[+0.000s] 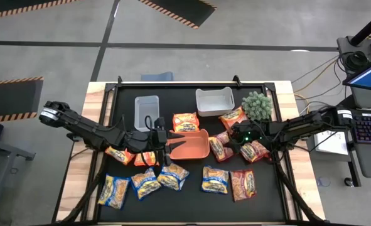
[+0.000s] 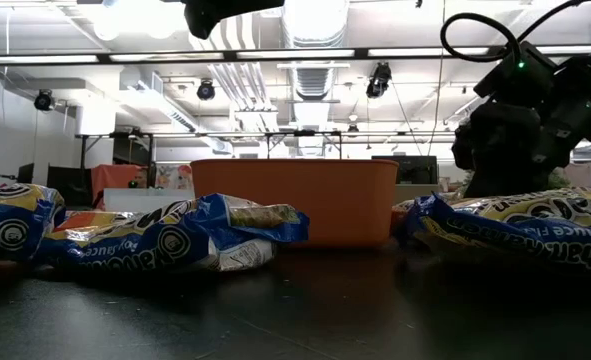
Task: Sort Maruchan noodles
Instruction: Put the red noodle packet into the orange bin
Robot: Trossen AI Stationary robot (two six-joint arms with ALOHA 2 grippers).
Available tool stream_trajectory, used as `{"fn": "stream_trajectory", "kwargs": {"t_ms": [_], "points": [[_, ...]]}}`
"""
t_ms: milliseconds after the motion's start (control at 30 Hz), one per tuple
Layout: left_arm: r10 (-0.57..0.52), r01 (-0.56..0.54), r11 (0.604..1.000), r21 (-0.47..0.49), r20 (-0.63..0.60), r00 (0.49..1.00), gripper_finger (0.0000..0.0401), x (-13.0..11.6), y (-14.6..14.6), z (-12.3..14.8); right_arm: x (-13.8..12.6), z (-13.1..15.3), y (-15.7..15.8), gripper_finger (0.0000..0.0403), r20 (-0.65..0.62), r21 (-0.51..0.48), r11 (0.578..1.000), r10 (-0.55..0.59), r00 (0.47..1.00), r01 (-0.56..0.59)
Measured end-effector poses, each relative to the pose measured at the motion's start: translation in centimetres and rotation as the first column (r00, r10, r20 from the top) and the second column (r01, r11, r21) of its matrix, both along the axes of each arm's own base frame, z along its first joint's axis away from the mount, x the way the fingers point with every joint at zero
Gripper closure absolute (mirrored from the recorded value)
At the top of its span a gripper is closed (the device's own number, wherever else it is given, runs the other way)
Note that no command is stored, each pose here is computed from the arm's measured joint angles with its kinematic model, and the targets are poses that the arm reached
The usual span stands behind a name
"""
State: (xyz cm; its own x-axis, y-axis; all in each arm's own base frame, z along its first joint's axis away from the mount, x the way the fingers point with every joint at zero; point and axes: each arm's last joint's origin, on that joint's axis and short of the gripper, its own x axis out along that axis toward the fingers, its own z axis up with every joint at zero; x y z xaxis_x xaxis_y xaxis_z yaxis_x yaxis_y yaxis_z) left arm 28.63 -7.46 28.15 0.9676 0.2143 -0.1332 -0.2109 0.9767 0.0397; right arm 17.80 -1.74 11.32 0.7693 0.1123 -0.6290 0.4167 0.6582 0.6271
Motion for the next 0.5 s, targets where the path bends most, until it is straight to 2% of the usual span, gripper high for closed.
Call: {"fn": "stream_trajectory", "kwargs": {"t_ms": [133,500], "points": [[-0.001,0.001,1.000,0.003,0.011,1.000,0.0324,-0.1,0.0,0.2,0.1,0.3,0.0,0.0345,0.013,-0.004,1.000,0.001,1.000,-0.001],[-0.007,0.003,0.999,0.048,0.076,0.997,0.0324,-1.8,0.6,2.6,0.1,1.9,0.0,0.0342,0.100,-0.016,1.000,0.003,0.995,-0.002]]}}
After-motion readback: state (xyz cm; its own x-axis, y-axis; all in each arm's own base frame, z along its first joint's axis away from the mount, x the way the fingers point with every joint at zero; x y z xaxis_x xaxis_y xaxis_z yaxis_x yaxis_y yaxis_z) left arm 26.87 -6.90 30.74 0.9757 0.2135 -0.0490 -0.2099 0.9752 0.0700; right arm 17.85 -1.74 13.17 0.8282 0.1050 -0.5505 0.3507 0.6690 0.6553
